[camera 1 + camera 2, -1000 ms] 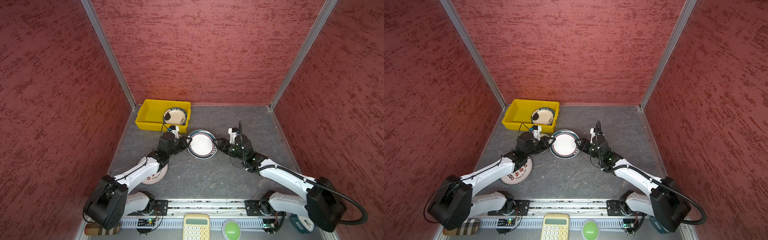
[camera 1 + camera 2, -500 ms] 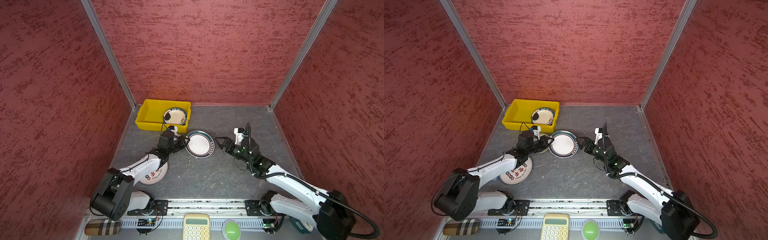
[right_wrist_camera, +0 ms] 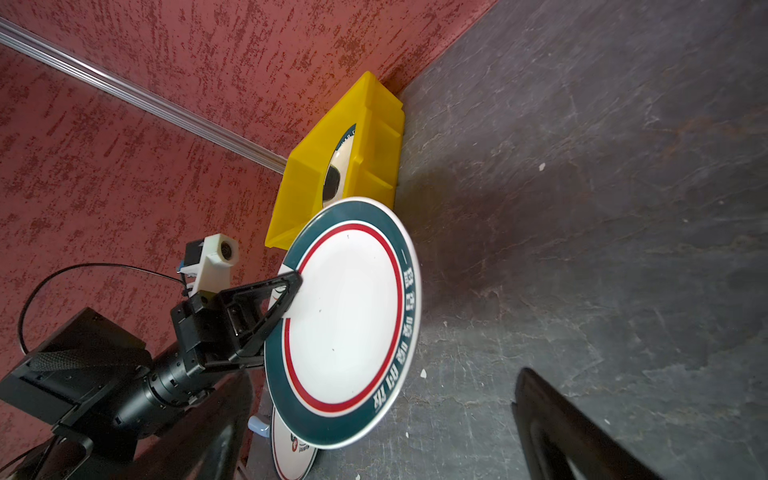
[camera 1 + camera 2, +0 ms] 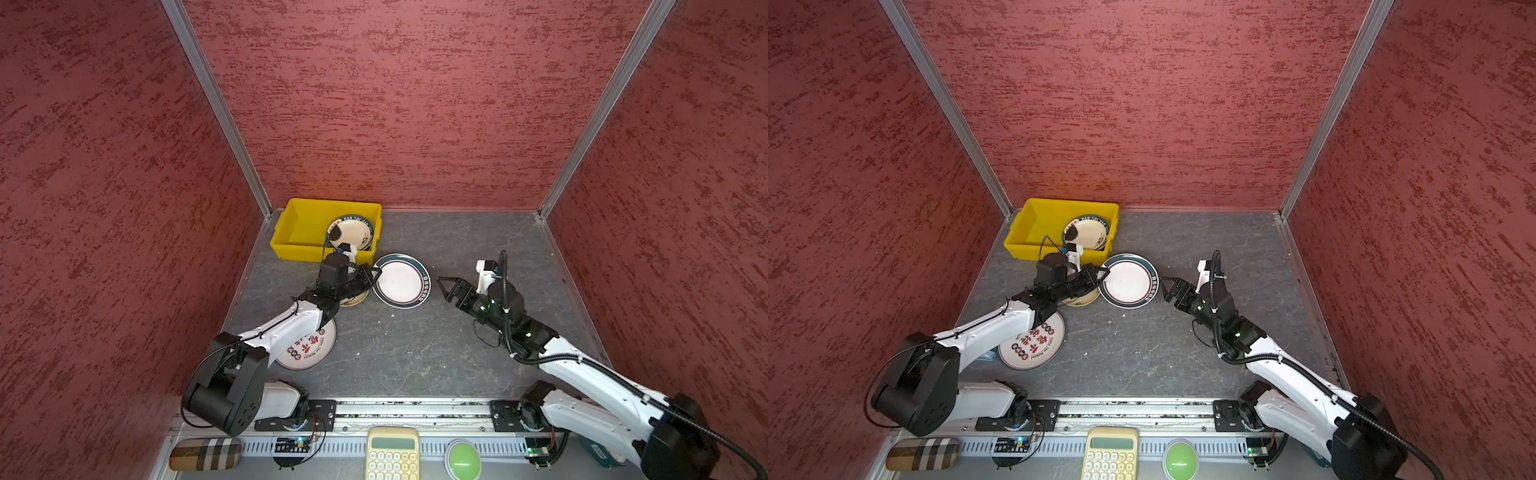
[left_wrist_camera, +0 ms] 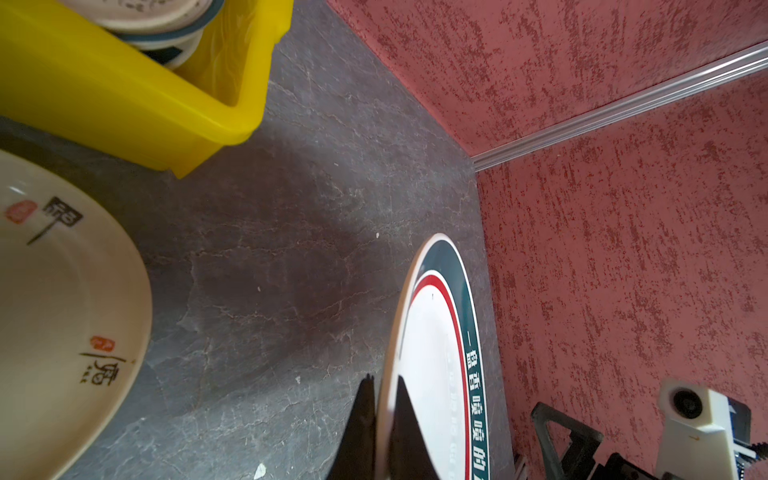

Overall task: Place the plates into the plastic bin on the countertop
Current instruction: 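Carry the plate into the yellow bin with left gripper while right withdraws, then lower the plate onto the stack in the bin and open the left gripper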

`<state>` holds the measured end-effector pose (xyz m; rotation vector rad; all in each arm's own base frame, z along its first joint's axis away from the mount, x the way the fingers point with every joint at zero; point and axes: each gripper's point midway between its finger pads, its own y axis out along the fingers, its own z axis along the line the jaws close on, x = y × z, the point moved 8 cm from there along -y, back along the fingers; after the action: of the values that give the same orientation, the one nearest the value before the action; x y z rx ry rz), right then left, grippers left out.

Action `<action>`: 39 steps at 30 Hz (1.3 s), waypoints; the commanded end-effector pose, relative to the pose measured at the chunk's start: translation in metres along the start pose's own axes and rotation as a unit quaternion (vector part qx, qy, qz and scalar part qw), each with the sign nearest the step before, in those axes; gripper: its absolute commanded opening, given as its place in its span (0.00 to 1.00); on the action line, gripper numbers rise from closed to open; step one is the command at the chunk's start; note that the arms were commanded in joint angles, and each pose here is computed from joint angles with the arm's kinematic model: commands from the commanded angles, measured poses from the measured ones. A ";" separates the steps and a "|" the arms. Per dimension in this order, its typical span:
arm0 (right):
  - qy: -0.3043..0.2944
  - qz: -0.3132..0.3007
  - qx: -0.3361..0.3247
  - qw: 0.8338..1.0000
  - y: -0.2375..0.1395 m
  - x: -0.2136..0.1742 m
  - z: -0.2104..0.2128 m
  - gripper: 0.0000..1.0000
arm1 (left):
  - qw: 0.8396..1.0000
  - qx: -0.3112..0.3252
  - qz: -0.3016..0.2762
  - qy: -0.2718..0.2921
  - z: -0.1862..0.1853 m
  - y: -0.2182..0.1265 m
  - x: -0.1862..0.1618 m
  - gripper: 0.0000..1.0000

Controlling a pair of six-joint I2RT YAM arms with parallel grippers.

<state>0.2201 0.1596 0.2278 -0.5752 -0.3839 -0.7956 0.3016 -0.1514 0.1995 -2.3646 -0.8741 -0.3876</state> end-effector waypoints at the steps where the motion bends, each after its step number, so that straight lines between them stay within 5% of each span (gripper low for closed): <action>1: -0.009 -0.014 -0.010 1.000 -0.006 -0.001 -0.006 0.99 | 0.999 -0.006 -0.039 0.019 -0.011 -0.012 0.025 0.00; 18: 0.003 -0.021 -0.001 1.000 -0.014 -0.010 -0.020 0.99 | 0.973 0.097 -0.208 0.007 0.019 -0.086 0.126 0.00; 39: 0.005 -0.044 0.003 0.999 -0.032 -0.014 -0.031 0.99 | 0.966 0.150 -0.209 -0.010 0.068 -0.028 0.211 0.00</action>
<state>0.1903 0.1336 0.2052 -0.5555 -0.4024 -0.8484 0.4293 0.0074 0.2407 -1.9204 -1.3131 -0.2986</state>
